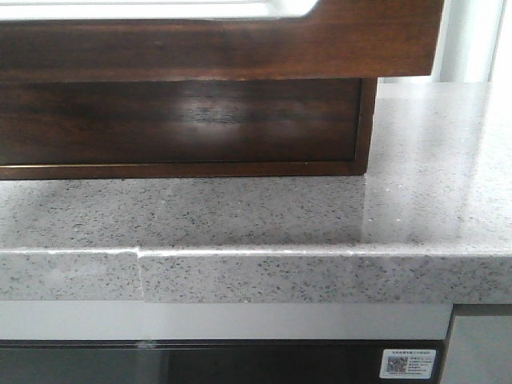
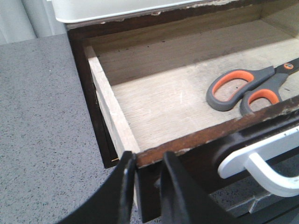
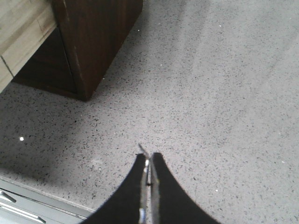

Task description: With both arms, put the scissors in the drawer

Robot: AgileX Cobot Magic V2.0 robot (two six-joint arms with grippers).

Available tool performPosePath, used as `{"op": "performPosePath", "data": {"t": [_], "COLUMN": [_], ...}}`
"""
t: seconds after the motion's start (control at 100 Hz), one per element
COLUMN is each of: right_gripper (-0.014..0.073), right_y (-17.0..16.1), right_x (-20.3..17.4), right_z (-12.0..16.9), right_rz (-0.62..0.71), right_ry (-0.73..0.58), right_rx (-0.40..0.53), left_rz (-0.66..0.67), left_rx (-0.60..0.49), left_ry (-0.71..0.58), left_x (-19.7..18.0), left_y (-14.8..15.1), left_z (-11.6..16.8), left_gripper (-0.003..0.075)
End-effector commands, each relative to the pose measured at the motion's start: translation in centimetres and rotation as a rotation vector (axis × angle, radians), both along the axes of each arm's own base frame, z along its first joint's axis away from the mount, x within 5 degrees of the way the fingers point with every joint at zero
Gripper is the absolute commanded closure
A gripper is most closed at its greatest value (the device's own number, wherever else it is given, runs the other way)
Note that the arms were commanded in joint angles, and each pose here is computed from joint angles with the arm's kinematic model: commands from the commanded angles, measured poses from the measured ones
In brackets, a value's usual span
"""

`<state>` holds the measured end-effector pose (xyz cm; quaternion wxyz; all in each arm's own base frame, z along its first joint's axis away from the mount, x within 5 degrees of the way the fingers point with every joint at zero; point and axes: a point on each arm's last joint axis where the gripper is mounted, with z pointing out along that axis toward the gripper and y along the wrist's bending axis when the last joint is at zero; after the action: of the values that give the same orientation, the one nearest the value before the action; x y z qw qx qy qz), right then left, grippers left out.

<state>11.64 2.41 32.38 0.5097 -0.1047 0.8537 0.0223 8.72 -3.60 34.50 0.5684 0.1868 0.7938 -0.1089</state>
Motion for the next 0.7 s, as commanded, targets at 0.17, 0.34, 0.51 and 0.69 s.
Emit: {"op": "performPosePath", "data": {"t": [0.17,0.34,0.51,0.69], "right_gripper": [0.0664,0.0664,0.0664,0.0664], "right_y": [-0.05,-0.04,0.05,0.05], "right_x": [0.23,0.25,0.35,0.35], "right_z": [1.50,1.54,1.84,1.84], "right_rz": [0.005,0.006,0.013,0.013], "right_ry": [-0.105,-0.111,-0.145,-0.145], "right_rx": [-0.005,-0.003,0.006,0.006], "left_rz": [0.021,0.019,0.019,0.019], "left_rx": [-0.058,-0.057,-0.057,-0.057], "left_ry": [-0.083,-0.080,-0.080,-0.080], "left_x": [0.19,0.17,0.17,0.17], "left_y": [0.02,0.01,0.01,0.01], "left_z": [1.68,1.65,1.65,1.65], "left_gripper": [0.0741,0.0741,0.0741,0.0741]}}
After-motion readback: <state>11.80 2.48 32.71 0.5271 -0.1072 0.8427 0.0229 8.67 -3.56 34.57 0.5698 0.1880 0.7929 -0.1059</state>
